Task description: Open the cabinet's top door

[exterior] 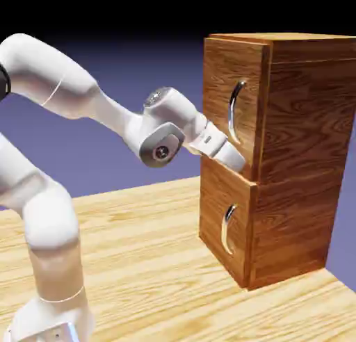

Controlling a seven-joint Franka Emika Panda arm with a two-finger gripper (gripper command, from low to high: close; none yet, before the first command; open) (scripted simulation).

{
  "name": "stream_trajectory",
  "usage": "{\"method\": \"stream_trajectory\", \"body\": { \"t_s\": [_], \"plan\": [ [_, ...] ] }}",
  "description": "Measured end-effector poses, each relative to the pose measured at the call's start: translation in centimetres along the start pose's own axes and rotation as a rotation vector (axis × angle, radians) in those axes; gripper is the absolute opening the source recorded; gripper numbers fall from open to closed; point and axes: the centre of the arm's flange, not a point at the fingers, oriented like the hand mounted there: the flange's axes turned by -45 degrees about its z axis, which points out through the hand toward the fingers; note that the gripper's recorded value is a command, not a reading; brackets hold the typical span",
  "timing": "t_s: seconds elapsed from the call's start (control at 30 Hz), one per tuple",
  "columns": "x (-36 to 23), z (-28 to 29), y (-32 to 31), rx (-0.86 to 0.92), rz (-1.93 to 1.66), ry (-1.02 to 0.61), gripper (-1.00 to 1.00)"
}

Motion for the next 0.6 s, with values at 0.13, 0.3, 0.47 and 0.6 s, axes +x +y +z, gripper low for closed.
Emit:
{"method": "stream_trajectory", "body": {
  "t_s": [0.13, 0.3, 0.47, 0.6],
  "plan": [
    [-3.4, 5.2, 0.2, -0.047, -0.273, -0.199, 0.00],
    [-9.0, 10.8, 0.9, -0.006, -0.584, -0.451, 0.00],
    [-15.3, 15.0, 1.4, 0.139, -0.864, -0.667, 0.00],
    [-20.2, 17.3, 1.3, 0.315, -1.067, -0.783, 0.00]
  ]
}}
